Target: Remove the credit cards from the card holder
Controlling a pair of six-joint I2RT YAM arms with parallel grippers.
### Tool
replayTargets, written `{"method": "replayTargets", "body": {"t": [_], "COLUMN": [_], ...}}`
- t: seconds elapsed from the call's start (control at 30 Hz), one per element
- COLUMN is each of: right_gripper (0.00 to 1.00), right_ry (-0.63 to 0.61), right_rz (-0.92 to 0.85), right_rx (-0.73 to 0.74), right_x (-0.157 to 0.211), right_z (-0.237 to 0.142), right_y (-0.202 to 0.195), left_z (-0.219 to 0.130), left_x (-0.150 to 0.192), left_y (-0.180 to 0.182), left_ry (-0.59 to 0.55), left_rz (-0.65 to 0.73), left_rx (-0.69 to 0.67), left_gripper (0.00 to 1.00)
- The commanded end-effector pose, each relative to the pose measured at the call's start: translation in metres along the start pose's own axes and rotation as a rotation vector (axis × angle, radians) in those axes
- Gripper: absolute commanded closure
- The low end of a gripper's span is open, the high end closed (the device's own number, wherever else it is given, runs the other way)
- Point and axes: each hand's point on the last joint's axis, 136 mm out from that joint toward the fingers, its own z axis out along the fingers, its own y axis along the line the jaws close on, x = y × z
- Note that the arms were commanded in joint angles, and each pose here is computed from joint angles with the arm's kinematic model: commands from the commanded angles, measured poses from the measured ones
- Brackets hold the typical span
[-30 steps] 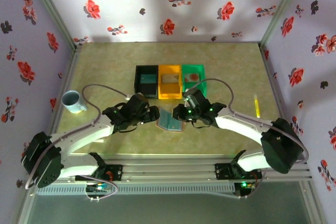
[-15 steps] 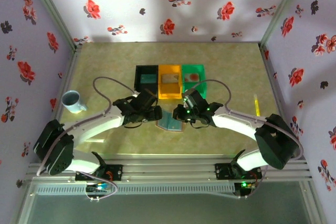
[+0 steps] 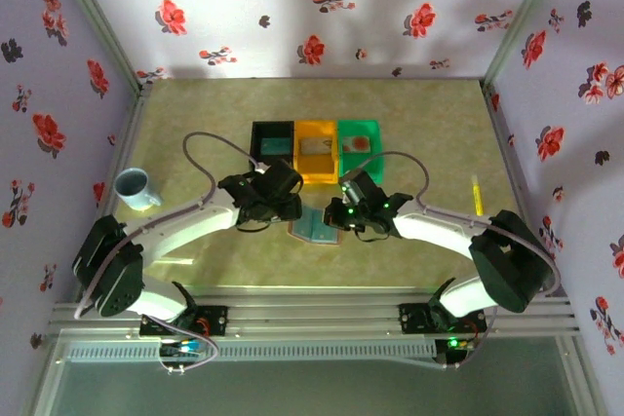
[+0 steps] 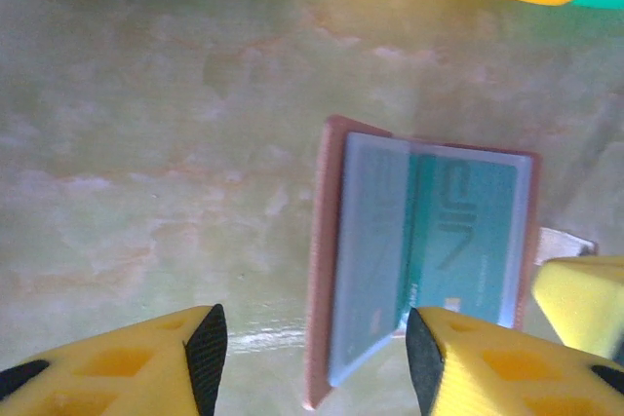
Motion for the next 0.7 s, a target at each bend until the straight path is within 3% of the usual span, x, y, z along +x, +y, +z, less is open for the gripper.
{"method": "replayTargets", "body": {"t": [0.0,0.1,0.23,0.67], "right_gripper": [0.94,0.94,0.95,0.92], "right_ry": [-0.025,-0.022,-0.024,-0.030], "right_rz": [0.005,0.006,0.008,0.015], "right_rx": [0.023,0.030,0.024,-0.001], "right_x": [-0.002,0.000,0.000,0.005], "right_z": [0.002,0.003,0.003,0.002], "right_y": [-0.009,-0.012,-0.012,-0.014], "left_z": [-0.004,0.000,0.009,0.043], "left_x": [-0.002,0.001,0.004,0.022], "left_y": [-0.009,-0.017,-0.021,-0.022], "left_ry": [-0.015,-0.008,-0.001,0.047], "left_rz": [0.008,0.016,0.012,-0.013], "left_rx": [-0.004,0.000,0.000,-0.002], "left_gripper": [0.48,0.50,0.60,0.72]}}
